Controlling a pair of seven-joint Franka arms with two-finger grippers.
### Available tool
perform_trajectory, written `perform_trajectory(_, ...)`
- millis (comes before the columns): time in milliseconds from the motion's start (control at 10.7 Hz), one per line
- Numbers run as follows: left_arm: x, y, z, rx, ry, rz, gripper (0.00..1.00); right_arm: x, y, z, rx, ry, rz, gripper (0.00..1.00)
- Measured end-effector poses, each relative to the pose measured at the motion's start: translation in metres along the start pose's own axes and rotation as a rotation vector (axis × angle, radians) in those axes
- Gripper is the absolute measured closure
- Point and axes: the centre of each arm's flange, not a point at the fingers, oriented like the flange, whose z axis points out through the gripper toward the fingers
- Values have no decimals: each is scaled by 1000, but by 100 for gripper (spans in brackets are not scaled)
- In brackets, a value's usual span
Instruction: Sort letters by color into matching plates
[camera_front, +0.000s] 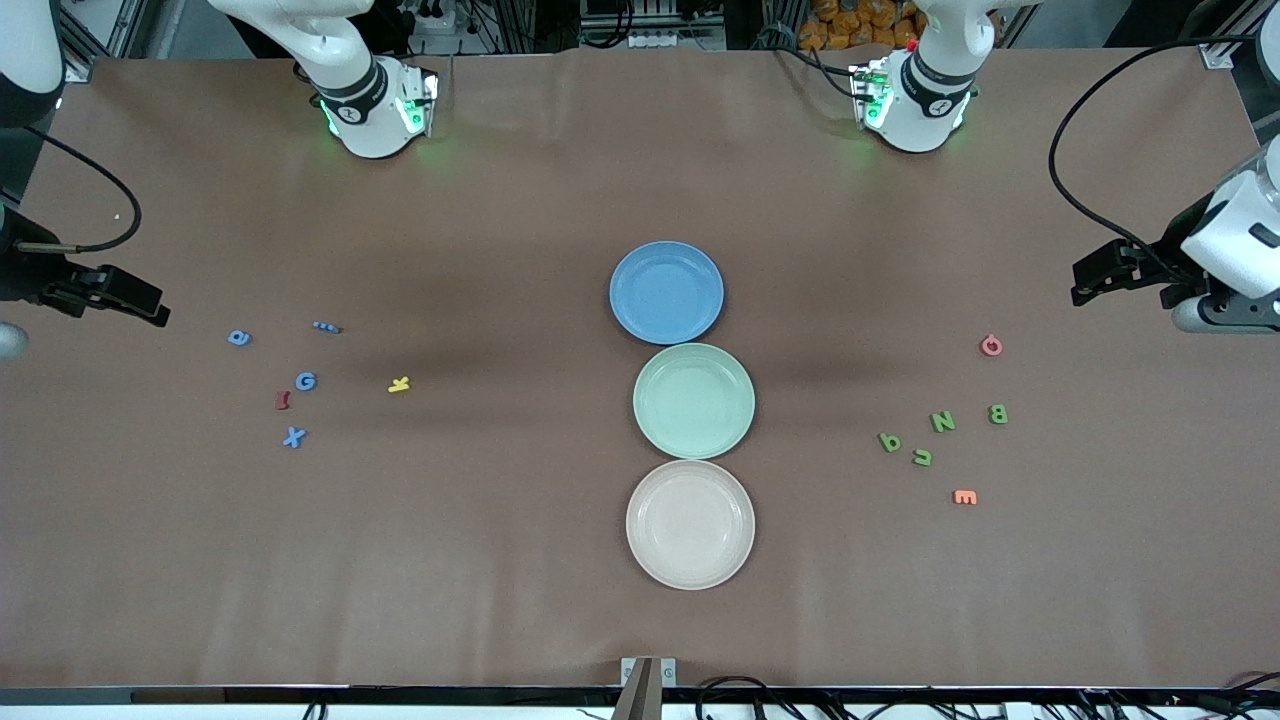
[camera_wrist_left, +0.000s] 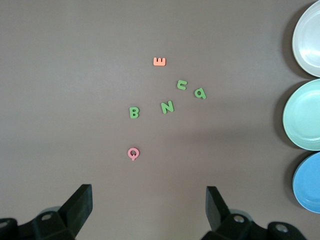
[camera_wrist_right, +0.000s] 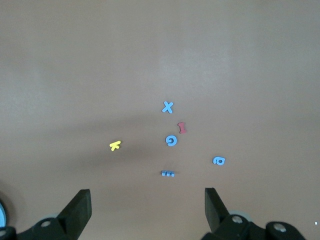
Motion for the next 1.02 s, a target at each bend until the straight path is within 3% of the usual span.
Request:
perform_trajectory(279,20,-7,41,-33,-13,-21,0,7,-2,44,14,30,1,0)
perform_trajectory(558,39,-16,118,-71,-9,-66,0,2,6,102,13,8,13,0)
perform_trajectory(745,39,-12,165,-74,17,-88,0,-6,24,129,15,27,-5,0)
perform_trajectory(1024,34,-2,216,-77,-13,-118,0,-30,61,184,13,25,-44,0)
